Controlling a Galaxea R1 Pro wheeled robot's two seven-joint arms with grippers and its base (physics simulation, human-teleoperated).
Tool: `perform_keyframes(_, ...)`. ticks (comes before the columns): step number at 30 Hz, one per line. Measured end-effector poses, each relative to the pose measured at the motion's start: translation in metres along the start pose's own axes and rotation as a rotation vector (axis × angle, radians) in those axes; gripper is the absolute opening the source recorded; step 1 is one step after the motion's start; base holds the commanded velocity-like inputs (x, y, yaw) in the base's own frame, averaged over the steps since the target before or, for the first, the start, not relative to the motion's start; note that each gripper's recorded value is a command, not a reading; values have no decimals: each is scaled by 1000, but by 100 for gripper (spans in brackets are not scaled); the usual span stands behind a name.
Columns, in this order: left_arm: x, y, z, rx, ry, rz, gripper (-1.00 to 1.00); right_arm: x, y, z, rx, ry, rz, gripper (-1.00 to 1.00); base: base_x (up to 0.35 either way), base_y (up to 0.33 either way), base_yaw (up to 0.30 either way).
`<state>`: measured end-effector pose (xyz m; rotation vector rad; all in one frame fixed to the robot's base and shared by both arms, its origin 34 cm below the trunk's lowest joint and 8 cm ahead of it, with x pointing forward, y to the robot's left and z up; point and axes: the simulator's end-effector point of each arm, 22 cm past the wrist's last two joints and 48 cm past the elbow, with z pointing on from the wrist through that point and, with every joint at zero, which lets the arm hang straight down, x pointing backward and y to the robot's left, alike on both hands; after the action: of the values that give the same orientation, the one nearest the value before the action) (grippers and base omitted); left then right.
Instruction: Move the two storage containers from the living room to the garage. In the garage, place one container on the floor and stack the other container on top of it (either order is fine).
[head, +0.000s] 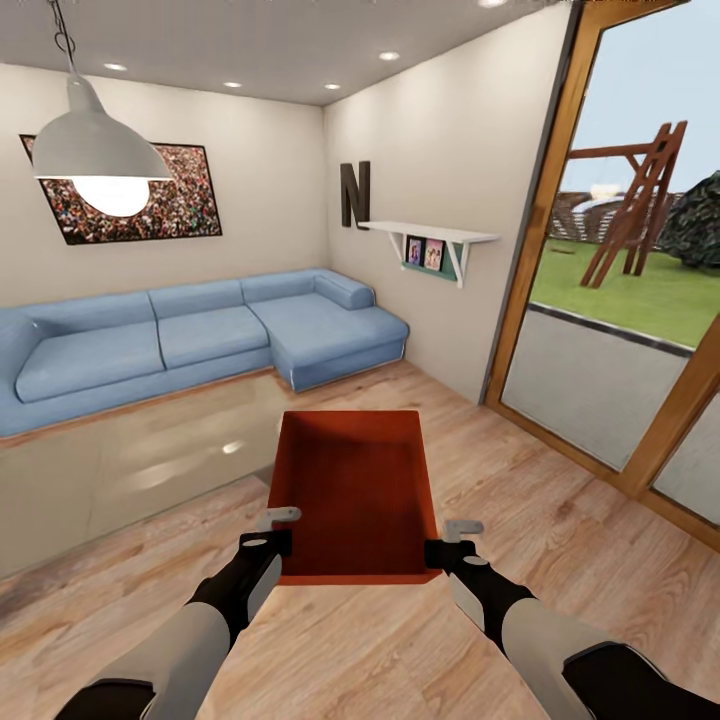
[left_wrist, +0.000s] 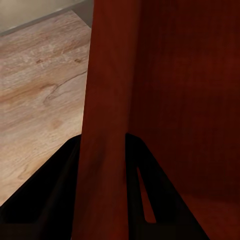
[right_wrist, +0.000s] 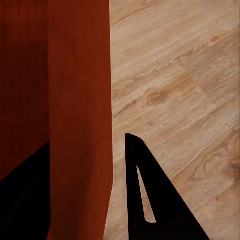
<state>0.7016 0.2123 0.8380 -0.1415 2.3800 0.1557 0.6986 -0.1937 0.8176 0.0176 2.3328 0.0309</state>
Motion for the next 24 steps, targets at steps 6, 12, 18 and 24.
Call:
perform_keyframes(6,-5,0,-3,1,-9,-1,-100,-5,0,-3,0,-9,0,-100,0,0,0)
perform_keyframes(12,-10,0,-6,1,-19,-3,-100,-11,0,-5,0,-19,0,-100,0,0,0)
perform_keyframes(18,-15,1,-9,2,-28,-4,-100,-16,1,-8,0,-28,0,-100,0,0,0)
perform_keyframes(24,-20,1,-13,2,-38,-5,-100,-21,1,-11,0,-38,-1,-100,0,0,0)
